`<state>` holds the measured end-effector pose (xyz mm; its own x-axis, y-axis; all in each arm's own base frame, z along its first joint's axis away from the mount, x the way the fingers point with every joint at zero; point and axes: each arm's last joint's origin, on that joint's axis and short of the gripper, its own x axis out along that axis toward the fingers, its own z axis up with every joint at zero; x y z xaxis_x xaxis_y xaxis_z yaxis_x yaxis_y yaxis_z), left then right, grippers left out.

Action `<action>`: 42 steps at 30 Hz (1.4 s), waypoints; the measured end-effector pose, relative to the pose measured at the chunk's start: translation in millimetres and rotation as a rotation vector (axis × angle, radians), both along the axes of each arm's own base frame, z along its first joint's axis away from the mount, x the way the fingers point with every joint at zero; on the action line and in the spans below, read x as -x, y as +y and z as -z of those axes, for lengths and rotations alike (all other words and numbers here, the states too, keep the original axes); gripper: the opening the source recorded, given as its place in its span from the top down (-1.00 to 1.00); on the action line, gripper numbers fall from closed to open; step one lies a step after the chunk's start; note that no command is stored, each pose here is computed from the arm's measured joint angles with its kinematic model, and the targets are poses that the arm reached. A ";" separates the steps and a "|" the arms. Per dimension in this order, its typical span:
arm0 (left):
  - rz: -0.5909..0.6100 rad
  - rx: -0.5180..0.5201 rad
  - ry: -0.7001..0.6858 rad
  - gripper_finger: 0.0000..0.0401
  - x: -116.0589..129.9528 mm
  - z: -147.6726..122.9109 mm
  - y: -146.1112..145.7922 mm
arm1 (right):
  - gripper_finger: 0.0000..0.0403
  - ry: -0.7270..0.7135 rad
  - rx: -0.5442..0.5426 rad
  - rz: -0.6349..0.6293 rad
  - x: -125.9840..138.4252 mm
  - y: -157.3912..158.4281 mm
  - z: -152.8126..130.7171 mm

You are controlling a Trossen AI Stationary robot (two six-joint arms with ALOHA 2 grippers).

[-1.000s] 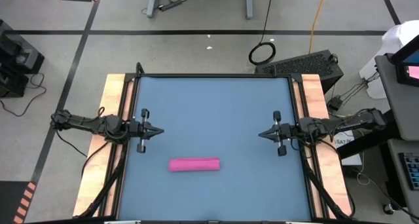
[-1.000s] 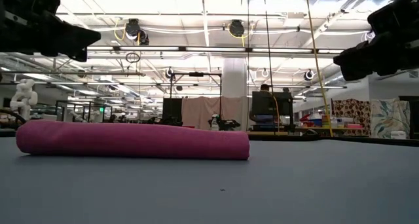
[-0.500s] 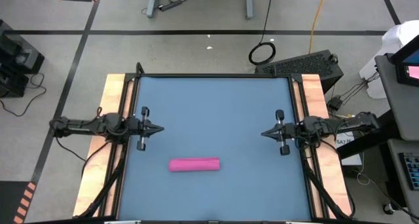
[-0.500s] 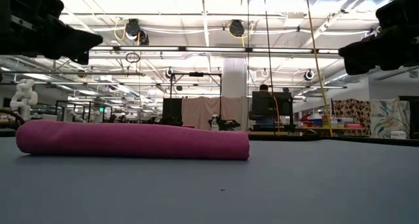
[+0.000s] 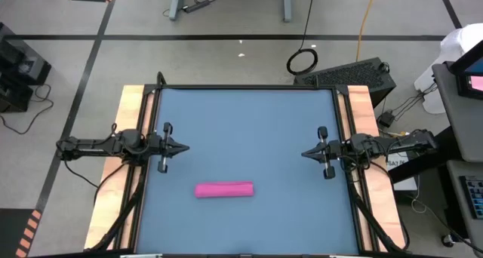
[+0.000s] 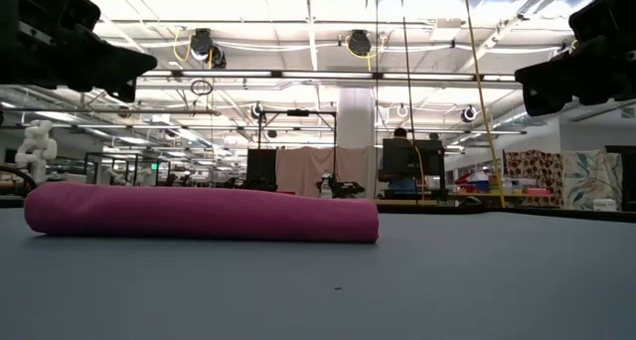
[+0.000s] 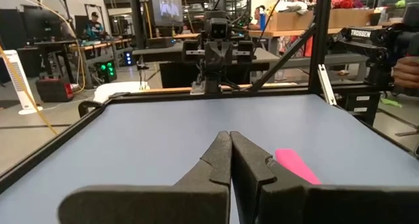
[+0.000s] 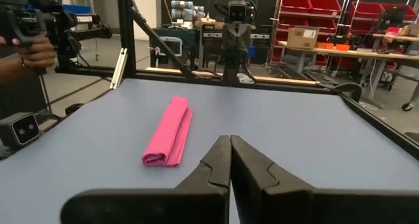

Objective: Roll towel

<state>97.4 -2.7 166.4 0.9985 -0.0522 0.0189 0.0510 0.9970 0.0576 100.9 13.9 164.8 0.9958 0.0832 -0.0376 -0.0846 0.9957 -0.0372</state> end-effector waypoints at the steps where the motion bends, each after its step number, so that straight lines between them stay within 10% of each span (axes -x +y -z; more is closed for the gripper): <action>1: 0.004 0.000 0.000 0.99 0.0 0.0 -0.4 | 1.00 0.000 -0.001 0.000 0.0 0.0 0.0; 42: 0.011 0.025 0.014 0.99 -0.7 1.0 -1.2 | 1.00 -0.174 0.123 0.006 5.1 -5.5 -14.5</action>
